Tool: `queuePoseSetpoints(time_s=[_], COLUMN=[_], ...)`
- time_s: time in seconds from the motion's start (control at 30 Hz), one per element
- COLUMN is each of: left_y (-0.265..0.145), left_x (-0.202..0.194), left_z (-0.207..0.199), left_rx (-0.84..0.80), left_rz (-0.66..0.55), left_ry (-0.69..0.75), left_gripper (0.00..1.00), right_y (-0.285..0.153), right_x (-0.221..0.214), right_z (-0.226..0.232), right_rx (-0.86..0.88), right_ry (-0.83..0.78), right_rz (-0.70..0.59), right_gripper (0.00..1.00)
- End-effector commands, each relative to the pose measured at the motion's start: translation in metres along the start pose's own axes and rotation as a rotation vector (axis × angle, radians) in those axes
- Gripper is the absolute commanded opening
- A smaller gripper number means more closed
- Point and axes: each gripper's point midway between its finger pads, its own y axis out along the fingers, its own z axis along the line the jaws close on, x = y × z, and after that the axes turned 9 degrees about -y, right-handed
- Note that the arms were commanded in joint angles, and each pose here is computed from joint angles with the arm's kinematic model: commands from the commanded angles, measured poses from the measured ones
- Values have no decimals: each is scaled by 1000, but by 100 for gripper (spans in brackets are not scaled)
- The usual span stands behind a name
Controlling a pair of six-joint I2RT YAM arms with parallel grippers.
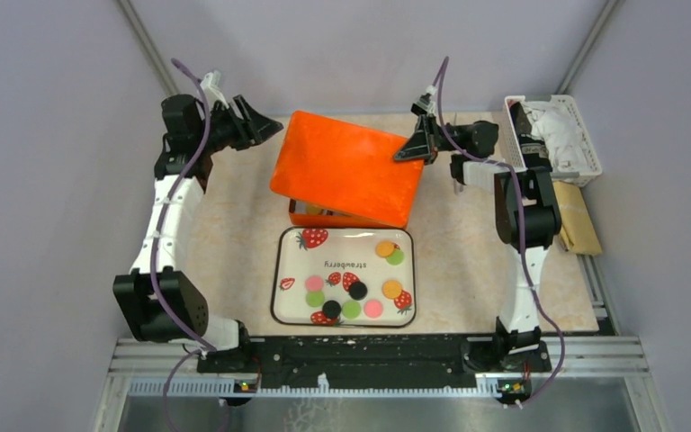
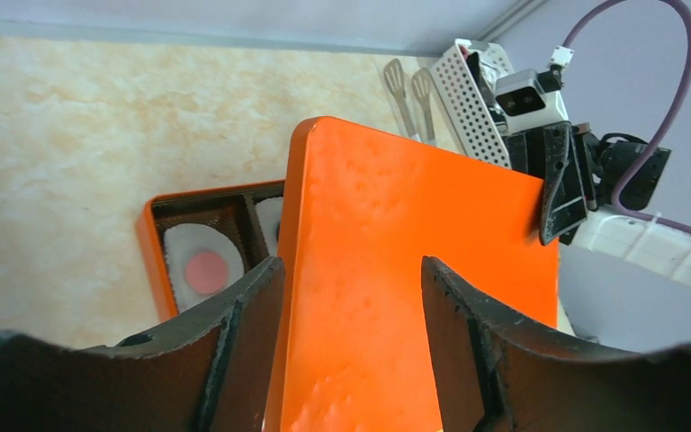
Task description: Pack the cookies
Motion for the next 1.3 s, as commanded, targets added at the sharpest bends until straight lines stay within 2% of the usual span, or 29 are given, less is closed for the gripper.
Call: queuePoseSetpoints(time_s=[0.0, 0.33, 0.73, 0.83, 1.0, 1.1, 1.13, 1.17, 1.27], left_y=[-15, 7, 11, 8, 5, 4, 4, 4, 5], left_x=[12, -17, -54, -62, -67, -67, -67, -65, -60], left_z=[-1, 25, -6, -14, -21, -23, -23, -24, -26], left_rx=[79, 27, -311, -397, -446, -446, -444, -441, -435], left_rz=[-50, 23, 163, 206, 231, 230, 228, 223, 207], left_ry=[92, -5, -69, -103, -122, -125, -131, -136, -164], left_gripper=[65, 62, 59, 47, 20, 11, 9, 7, 4], right_y=[-3, -1, 20, 25, 28, 28, 28, 28, 29], right_x=[8, 10, 13, 15, 17, 19, 19, 21, 22], right_z=[32, 44, 49, 45, 35, 34, 34, 35, 35], right_rx=[36, 48, 85, 93, 95, 100, 103, 108, 121], right_ry=[-315, -330, -342, -334, -319, -326, -325, -323, -326], right_rz=[-50, -57, -20, -6, -4, -15, -22, -35, -68], right_gripper=[0, 0, 0, 0, 0, 0, 4, 13, 50])
